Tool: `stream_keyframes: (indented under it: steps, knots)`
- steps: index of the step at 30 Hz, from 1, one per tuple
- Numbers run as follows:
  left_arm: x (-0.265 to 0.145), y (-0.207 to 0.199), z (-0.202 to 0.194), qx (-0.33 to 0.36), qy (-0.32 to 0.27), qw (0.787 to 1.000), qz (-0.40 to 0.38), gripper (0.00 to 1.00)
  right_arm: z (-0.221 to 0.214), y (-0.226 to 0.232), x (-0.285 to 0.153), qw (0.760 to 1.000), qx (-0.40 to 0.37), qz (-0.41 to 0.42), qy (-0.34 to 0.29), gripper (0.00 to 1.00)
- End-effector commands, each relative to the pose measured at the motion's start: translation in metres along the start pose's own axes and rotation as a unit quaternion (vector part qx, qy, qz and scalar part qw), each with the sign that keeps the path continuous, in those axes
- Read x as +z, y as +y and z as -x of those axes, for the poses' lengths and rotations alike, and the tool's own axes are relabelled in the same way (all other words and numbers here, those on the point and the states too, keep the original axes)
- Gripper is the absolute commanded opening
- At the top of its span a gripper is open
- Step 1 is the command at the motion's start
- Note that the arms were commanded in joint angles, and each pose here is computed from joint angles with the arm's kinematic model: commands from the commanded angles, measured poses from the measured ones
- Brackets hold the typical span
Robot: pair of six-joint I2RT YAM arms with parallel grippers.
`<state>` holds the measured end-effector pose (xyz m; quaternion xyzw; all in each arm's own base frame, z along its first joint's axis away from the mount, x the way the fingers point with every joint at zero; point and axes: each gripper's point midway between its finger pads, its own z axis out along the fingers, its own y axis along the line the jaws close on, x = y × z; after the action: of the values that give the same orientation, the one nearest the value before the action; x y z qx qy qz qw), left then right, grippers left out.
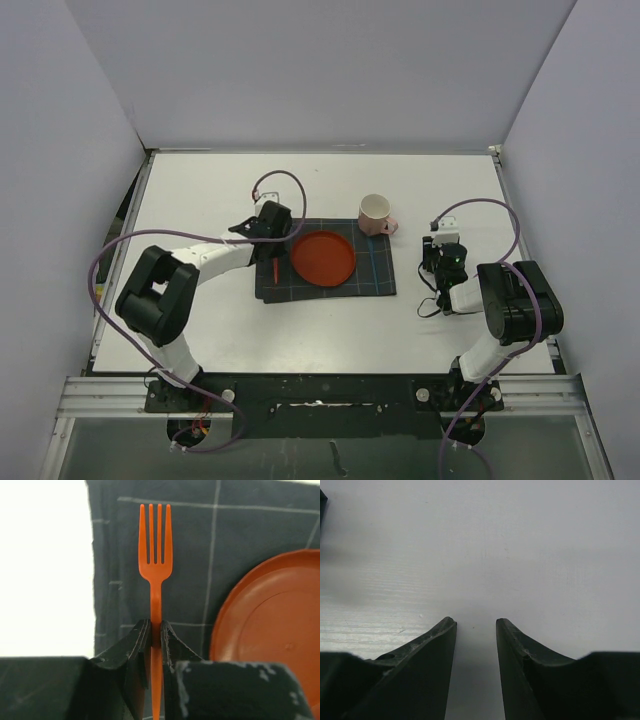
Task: Set the dinner table for one person
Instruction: Adjust the fork on the napkin.
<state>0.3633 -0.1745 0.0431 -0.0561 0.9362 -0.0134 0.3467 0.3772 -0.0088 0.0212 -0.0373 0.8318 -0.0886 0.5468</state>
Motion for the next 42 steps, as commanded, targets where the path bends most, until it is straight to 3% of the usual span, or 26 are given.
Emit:
stream_keyframes:
  steps: [1,35,42]
  knots:
    - [0.004,-0.035,0.034,-0.013,-0.033,0.998,-0.051,0.08,0.032,-0.007,0.002,0.999,0.014,-0.008,-0.049,0.38]
    - [0.005,-0.021,0.003,-0.039,0.003,0.999,-0.032,0.09,0.033,-0.007,0.003,0.999,0.016,-0.007,-0.05,0.38]
    - [0.004,-0.019,-0.001,-0.04,0.007,0.999,-0.031,0.15,0.032,-0.007,0.003,0.999,0.016,-0.006,-0.049,0.38]
